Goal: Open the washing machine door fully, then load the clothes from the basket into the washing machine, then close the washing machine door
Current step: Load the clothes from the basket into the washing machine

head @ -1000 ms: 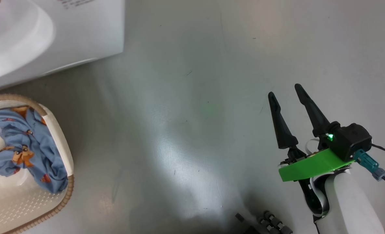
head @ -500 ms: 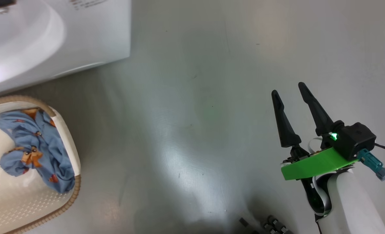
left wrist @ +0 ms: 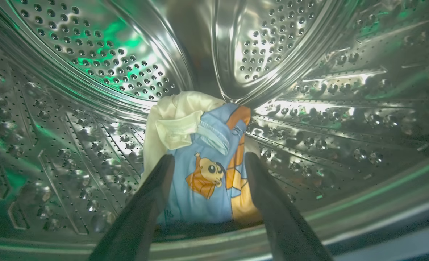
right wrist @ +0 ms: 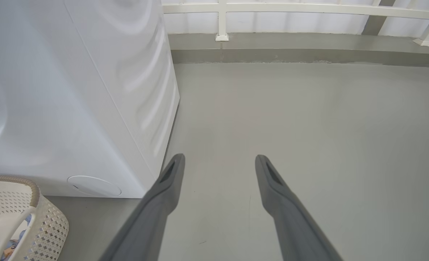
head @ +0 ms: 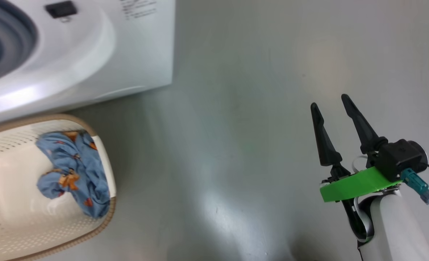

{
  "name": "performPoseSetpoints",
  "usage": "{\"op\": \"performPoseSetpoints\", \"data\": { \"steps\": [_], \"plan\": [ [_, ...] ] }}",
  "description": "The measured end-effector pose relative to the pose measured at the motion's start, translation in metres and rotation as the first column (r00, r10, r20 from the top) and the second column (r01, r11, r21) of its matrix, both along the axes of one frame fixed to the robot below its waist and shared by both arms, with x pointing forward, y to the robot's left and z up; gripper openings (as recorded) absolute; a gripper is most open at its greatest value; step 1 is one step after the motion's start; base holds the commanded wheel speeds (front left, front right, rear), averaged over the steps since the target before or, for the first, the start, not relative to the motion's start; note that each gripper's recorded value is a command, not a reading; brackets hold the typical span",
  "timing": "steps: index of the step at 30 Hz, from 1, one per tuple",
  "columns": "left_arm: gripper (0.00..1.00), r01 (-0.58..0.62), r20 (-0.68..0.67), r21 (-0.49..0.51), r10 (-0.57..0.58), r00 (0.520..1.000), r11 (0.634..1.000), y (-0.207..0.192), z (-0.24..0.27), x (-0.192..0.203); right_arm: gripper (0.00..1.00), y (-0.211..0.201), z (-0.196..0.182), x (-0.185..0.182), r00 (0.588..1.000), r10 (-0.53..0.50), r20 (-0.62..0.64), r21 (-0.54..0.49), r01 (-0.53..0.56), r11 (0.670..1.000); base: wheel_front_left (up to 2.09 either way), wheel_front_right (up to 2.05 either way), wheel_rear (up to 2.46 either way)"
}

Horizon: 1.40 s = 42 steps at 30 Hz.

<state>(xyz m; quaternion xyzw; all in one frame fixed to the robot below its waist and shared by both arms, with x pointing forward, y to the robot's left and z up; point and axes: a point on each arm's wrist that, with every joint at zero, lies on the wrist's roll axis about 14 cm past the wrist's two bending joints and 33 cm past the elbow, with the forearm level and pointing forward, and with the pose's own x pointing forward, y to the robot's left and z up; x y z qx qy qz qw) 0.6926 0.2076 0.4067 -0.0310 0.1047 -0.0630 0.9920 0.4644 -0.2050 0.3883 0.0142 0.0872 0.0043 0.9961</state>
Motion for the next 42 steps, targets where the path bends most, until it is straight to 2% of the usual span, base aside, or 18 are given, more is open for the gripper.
{"op": "performPoseSetpoints", "data": {
  "steps": [13,17,27,42],
  "plan": [
    [1.0,0.039,-0.009,-0.025,-0.039,0.999,0.999,0.008,0.013,-0.095,1.0,0.019,0.036,-0.014,0.998,0.047,0.047,-0.003,-0.047,0.999,0.0,0.0,0.0],
    [1.0,0.023,0.053,-0.049,-0.021,0.998,0.999,0.006,0.036,-0.135,1.0,0.03,0.058,-0.023,0.993,0.074,0.091,0.001,-0.074,0.997,0.0,0.0,0.0],
    [1.0,-0.056,0.091,-0.116,0.067,0.994,0.992,0.0,0.058,-0.235,1.0,0.039,0.094,-0.055,0.984,0.096,0.148,0.004,-0.098,0.995,0.0,0.0,0.0],
    [1.0,-0.168,0.126,-0.255,0.205,0.97,0.952,-0.008,0.083,-0.32,1.0,0.046,0.133,-0.088,0.964,0.109,0.242,0.011,-0.115,0.993,0.0,0.0,0.0]
  ]
}}
